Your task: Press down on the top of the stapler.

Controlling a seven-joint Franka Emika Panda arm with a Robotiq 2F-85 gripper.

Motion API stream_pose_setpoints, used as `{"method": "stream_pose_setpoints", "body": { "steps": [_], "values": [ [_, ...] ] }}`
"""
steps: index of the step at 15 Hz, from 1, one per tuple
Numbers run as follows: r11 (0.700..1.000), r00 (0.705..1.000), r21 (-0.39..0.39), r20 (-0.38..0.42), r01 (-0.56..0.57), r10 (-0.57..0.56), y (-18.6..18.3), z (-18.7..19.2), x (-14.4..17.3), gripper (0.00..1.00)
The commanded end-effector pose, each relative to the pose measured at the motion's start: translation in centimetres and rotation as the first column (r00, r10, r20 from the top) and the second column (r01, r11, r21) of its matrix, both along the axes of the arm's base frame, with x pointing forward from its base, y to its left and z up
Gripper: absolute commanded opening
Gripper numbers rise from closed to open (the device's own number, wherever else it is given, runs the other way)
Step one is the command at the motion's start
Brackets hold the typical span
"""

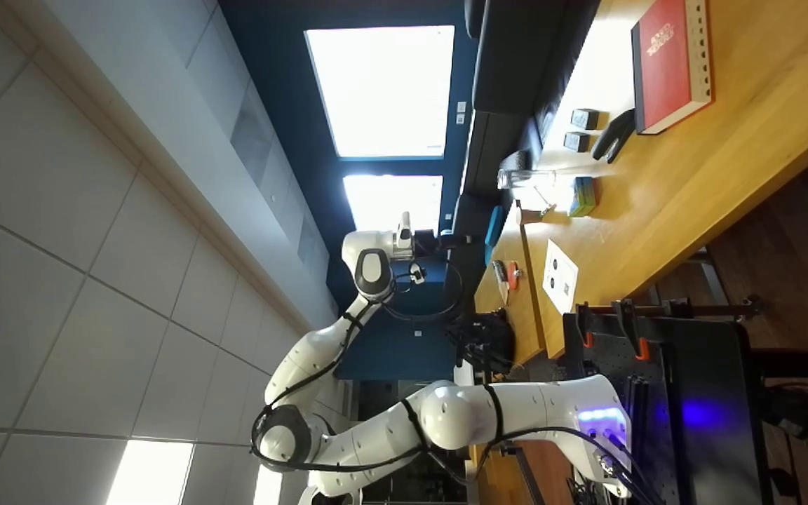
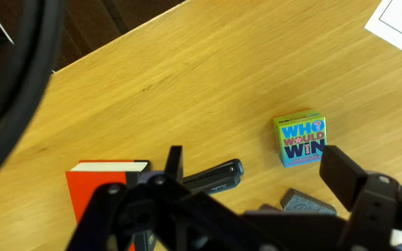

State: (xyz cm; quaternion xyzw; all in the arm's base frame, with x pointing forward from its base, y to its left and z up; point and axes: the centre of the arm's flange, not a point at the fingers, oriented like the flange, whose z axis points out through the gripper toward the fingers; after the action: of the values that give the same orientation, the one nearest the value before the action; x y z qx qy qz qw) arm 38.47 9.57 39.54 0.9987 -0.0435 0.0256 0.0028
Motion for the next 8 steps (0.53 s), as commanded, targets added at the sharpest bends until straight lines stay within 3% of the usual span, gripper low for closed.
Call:
{"method": "stream_pose_setpoints", "body": {
  "steps": [1, 8],
  "values": [
    [1.0, 0.999, 0.012, 0.032, -0.022, 0.022, -0.3, 1.7, 4.3, 1.0],
    [0.996, 0.997, 0.037, 0.018, -0.077, 0.076, -0.3, 0.7, 10.7, 1.0]
  ]
}}
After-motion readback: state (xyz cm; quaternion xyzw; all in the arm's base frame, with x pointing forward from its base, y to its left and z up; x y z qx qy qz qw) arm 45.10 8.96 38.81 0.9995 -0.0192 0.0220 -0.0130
